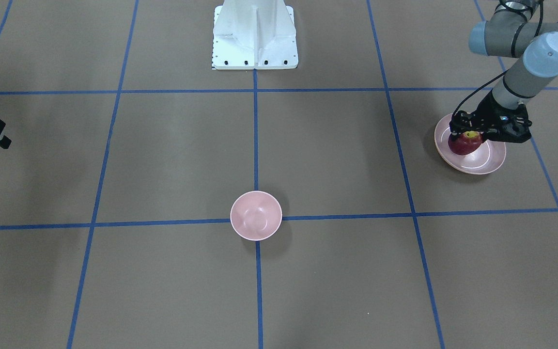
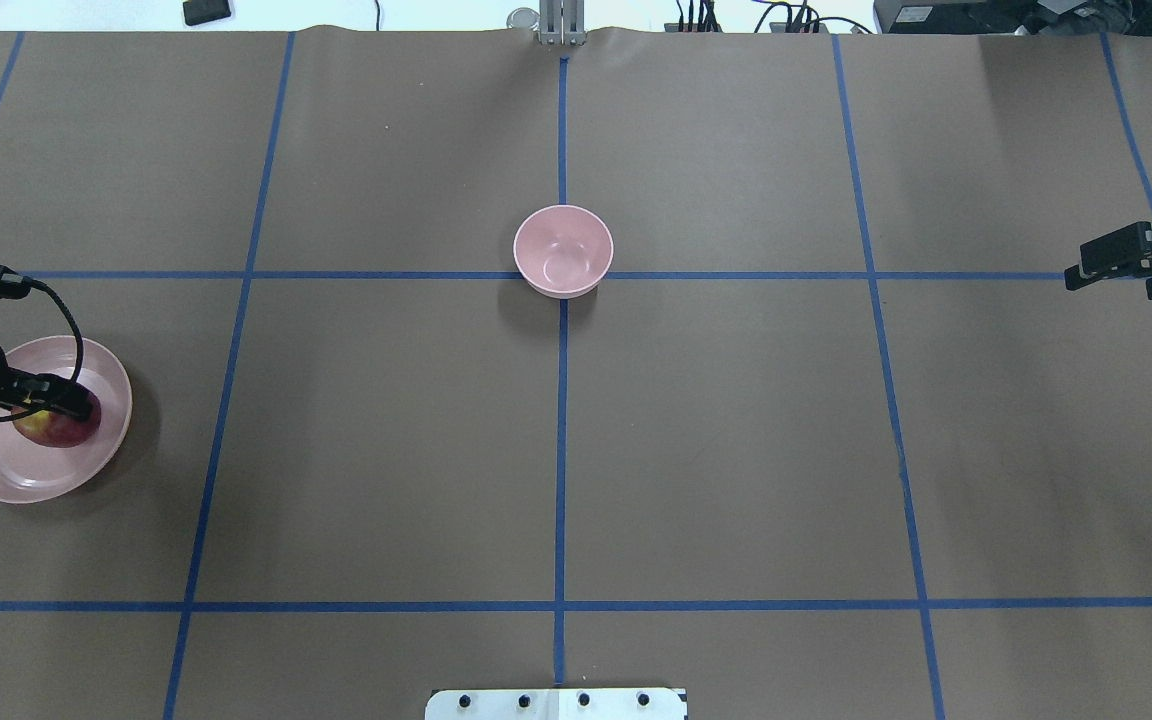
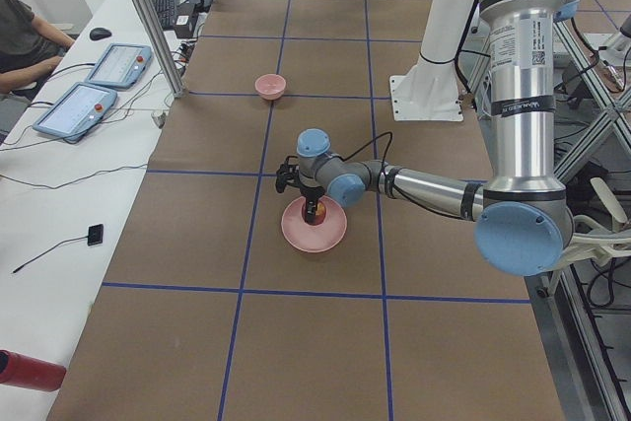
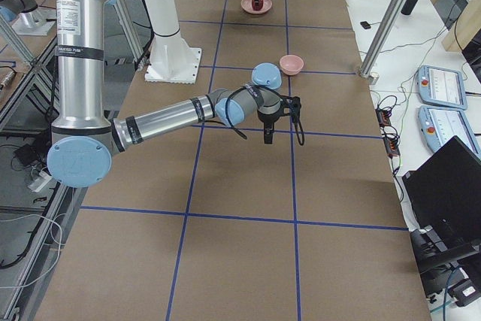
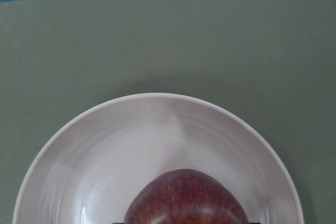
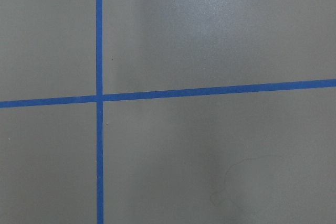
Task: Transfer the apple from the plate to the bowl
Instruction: 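Lower the left gripper over the red apple on the plate and grasp it, then lift the red apple with the left gripper and carry it over the bowl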
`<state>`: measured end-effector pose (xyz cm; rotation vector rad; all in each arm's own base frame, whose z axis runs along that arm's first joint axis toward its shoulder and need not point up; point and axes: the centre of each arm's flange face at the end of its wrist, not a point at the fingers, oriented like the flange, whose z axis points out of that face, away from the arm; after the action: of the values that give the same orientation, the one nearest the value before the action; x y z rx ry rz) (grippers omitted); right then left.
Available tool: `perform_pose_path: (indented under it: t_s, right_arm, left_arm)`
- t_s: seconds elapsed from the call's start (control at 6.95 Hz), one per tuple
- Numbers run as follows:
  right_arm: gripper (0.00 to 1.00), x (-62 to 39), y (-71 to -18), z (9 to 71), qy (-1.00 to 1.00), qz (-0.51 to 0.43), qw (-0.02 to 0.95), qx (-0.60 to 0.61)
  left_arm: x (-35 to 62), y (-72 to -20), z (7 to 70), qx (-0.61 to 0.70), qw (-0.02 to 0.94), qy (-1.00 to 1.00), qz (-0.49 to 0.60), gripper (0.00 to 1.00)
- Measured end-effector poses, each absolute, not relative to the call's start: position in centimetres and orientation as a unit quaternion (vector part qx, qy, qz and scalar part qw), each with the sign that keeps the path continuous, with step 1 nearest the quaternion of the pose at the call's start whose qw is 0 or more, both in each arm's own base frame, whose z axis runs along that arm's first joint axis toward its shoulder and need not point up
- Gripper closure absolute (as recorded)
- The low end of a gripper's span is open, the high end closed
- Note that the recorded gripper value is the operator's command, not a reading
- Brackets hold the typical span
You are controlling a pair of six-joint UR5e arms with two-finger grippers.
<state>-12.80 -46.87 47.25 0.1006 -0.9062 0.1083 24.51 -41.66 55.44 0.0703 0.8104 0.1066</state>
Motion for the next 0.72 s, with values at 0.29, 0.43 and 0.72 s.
perform_pose_path:
  t_s: [0.29,0.43,0.72]
  right_arm:
    - [0.0,-12.8,-46.8,47.3,-0.437,0.052,0.897,0.048]
    - [0.0,-12.8,-46.8,47.3,-0.437,0.053,0.897,0.048]
    - [0.0,-12.7,-46.7,47.4,-0.437,0.053,0.897,0.048]
  left_arm:
    - [24.4,-41.5,52.8,0.044,0.908,0.412,0.06,1.0]
    - [24.6,-42.2,50.0,0.053,0.905,0.417,0.061,1.0]
    - [28.1,-46.8,37.5,0.043,0.912,0.406,0.048,1.0]
